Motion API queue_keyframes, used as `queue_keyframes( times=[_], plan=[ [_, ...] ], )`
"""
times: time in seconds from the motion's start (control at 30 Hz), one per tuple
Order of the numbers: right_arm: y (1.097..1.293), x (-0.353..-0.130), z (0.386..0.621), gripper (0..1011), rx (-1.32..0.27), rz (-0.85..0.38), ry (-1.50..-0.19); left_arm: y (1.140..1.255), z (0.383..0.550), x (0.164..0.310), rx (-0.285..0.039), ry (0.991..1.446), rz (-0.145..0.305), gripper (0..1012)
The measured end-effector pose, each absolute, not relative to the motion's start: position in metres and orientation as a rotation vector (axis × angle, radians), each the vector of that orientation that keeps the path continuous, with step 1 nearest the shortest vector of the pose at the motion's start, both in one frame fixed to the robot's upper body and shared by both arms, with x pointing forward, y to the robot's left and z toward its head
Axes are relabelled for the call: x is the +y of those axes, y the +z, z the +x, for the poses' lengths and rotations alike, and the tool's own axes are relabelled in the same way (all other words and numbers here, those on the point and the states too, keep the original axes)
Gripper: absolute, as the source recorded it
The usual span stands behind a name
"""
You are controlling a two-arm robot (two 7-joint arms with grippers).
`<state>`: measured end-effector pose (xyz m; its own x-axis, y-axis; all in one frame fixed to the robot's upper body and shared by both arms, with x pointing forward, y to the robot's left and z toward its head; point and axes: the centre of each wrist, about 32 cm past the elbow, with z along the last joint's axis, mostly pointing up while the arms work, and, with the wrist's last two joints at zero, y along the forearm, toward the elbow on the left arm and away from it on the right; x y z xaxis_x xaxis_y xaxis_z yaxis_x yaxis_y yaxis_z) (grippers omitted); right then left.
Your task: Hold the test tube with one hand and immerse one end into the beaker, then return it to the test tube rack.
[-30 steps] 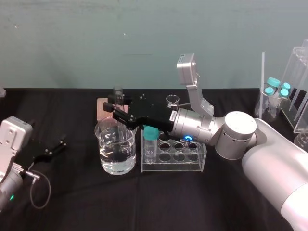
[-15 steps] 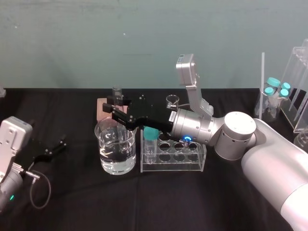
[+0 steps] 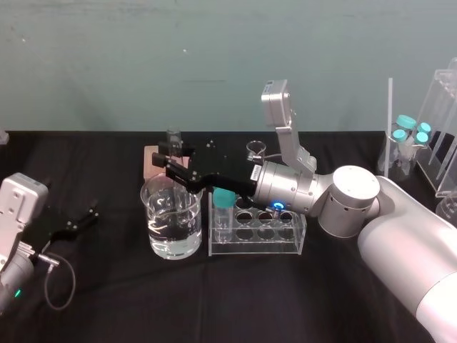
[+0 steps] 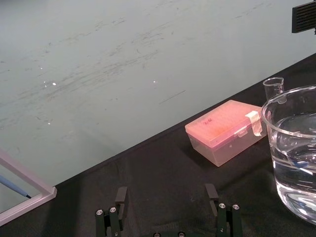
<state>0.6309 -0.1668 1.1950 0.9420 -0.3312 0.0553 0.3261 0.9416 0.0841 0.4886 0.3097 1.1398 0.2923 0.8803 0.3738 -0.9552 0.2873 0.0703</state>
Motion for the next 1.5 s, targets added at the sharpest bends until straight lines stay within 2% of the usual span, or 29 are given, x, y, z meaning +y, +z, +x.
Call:
queue_keyframes(
  times=[1.5],
  plan=[
    [1.1948, -0.1699, 0.631, 242, -0.068, 0.076, -0.336, 1.1398, 0.4886, 0.3097, -0.285, 1.248, 0.304, 1000]
  ],
)
